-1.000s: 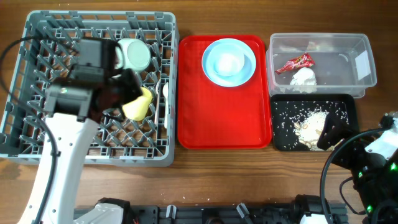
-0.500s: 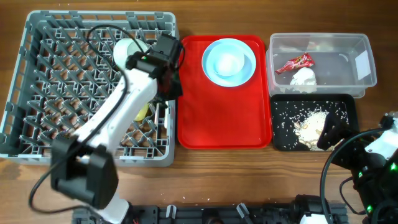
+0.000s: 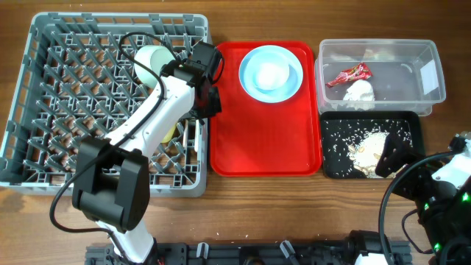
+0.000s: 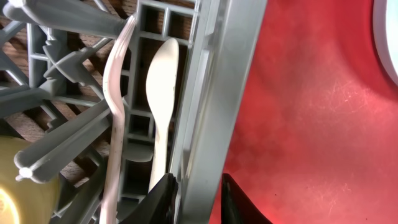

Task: Sort waste into correct bins and load items into the dishwasher rack
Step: 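Release the cup and move the left gripper right toward the red tray, then grasp the rim of the light-blue plate with the left gripper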

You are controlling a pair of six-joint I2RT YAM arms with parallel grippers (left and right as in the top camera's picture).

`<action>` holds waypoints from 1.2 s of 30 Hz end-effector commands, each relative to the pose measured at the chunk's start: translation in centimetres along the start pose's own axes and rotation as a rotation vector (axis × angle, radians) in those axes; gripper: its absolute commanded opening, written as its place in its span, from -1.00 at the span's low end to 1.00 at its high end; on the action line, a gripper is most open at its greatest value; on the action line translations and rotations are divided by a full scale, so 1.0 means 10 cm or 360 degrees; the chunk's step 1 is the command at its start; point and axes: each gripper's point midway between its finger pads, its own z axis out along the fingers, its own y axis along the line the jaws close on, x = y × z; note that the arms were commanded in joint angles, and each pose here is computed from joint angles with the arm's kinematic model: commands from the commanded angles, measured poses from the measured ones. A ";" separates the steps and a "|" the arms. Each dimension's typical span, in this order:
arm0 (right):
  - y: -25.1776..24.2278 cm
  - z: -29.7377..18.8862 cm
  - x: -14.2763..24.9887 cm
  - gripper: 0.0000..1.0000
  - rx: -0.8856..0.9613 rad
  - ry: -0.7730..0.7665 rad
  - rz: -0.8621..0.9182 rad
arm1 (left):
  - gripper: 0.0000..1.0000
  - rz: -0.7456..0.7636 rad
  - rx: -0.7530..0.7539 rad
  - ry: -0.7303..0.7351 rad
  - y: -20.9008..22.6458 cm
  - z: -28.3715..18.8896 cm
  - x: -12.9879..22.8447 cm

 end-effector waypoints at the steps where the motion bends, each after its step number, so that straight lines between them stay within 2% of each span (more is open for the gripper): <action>1: 0.02 -0.02 -0.01 0.99 -0.0022 -0.0009 -0.0024 | -0.53 0.0022 0.0052 0.0021 -0.07 0.02 0.01; 7: 0.02 -0.02 -0.01 0.99 -0.0022 -0.0009 -0.0025 | -0.53 0.0019 0.0084 -0.0043 -0.09 -0.14 -0.04; 11: 0.02 -0.02 -0.01 1.00 -0.0022 -0.0009 -0.0024 | -0.32 0.0009 -0.0007 -0.0199 0.04 -0.34 -0.17; 13: 0.02 -0.02 -0.01 0.99 -0.0022 -0.0009 -0.0025 | -0.23 -0.0001 0.0034 -0.0296 0.01 -0.56 -0.27; 16: 0.02 -0.02 -0.01 0.99 -0.0022 -0.0009 -0.0025 | -0.32 0.0024 0.0241 -0.0481 -0.24 -1.15 -0.53; 18: 0.02 -0.02 -0.01 0.99 -0.0022 -0.0009 -0.0025 | -0.33 0.0130 0.0526 -0.0607 -0.60 -1.70 -0.75; 21: 0.02 -0.02 -0.01 0.99 -0.0022 -0.0009 -0.0025 | -0.45 0.0210 0.0747 -0.0798 -0.96 -2.11 -1.01; 24: 0.02 -0.02 -0.01 0.99 -0.0022 -0.0009 -0.0024 | -0.46 0.0274 0.0815 -0.0846 -1.37 -1.83 -1.18; 25: 0.02 -0.02 -0.01 1.00 -0.0022 -0.0009 -0.0024 | -0.47 0.0315 0.0830 -0.0823 -1.62 -1.50 -1.23; 27: 0.02 -0.02 -0.01 1.00 -0.0022 -0.0009 -0.0025 | -0.87 0.0360 0.0763 -0.0670 -1.81 -0.94 -1.10; 31: 0.02 -0.02 -0.01 1.00 -0.0022 -0.0009 -0.0025 | -0.92 0.0381 0.0456 -0.0230 -1.68 0.07 -0.55; 33: 0.02 -0.02 -0.01 0.99 -0.0022 -0.0009 -0.0025 | -0.92 0.0391 0.0374 -0.0134 -1.63 0.35 -0.43; 36: 0.02 -0.02 -0.01 0.99 -0.0022 -0.0009 -0.0024 | -0.92 0.0385 0.0355 -0.0111 -1.62 0.47 -0.41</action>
